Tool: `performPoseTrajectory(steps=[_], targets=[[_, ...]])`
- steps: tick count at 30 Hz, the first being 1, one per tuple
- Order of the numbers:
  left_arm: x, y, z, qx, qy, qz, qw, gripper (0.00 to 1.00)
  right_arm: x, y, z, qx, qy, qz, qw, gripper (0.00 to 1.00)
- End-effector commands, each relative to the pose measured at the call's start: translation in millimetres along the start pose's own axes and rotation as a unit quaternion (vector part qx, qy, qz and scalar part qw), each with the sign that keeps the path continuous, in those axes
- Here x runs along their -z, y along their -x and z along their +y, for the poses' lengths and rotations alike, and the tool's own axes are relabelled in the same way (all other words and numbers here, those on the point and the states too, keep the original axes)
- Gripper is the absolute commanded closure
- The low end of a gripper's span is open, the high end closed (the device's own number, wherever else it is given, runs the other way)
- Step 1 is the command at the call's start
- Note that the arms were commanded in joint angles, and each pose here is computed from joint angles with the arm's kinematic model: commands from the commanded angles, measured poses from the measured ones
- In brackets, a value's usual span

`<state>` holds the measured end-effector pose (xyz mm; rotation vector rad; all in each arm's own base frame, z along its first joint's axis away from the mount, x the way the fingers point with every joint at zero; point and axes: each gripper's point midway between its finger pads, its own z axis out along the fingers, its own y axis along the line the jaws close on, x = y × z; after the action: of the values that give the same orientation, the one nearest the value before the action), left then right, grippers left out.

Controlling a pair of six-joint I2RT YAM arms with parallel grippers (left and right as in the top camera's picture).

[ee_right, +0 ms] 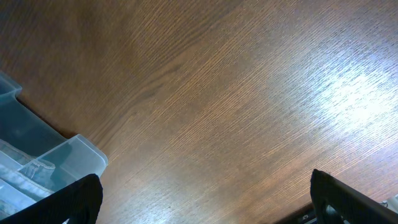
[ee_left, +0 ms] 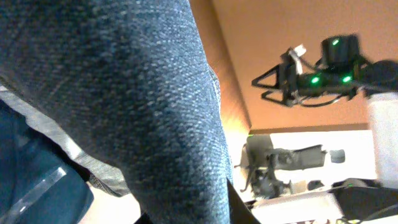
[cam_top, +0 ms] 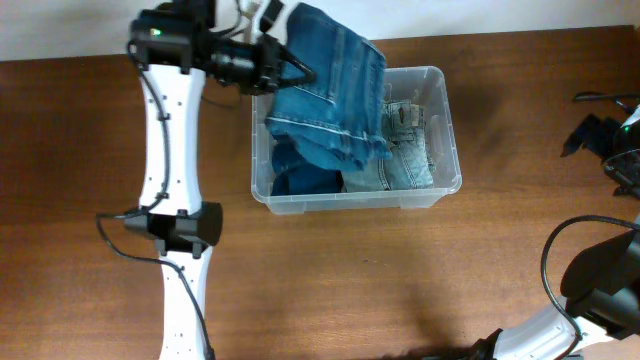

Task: Pack container
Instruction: 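Lower the dark jeans into the bin's left side and release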

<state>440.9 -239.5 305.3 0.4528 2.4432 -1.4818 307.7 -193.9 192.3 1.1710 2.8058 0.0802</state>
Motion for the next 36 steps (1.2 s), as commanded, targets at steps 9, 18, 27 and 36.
performPoseTrajectory(steps=[9,18,27,36], targets=[[-15,-16,18,0.029,0.045,0.039,0.998,0.73,1,0,-1,0.004,-0.002,-0.003,1.0,0.02],[-17,-20,44,0.042,0.098,0.047,0.993,0.49,1,0,-1,0.004,-0.002,-0.003,1.0,0.02],[-26,-25,36,0.181,0.097,0.044,0.978,0.88,1,0,-1,0.004,-0.002,-0.003,1.0,0.01],[-34,-2,3,0.232,0.005,0.026,0.972,0.99,1,0,-1,0.004,-0.002,-0.003,1.0,0.02]])
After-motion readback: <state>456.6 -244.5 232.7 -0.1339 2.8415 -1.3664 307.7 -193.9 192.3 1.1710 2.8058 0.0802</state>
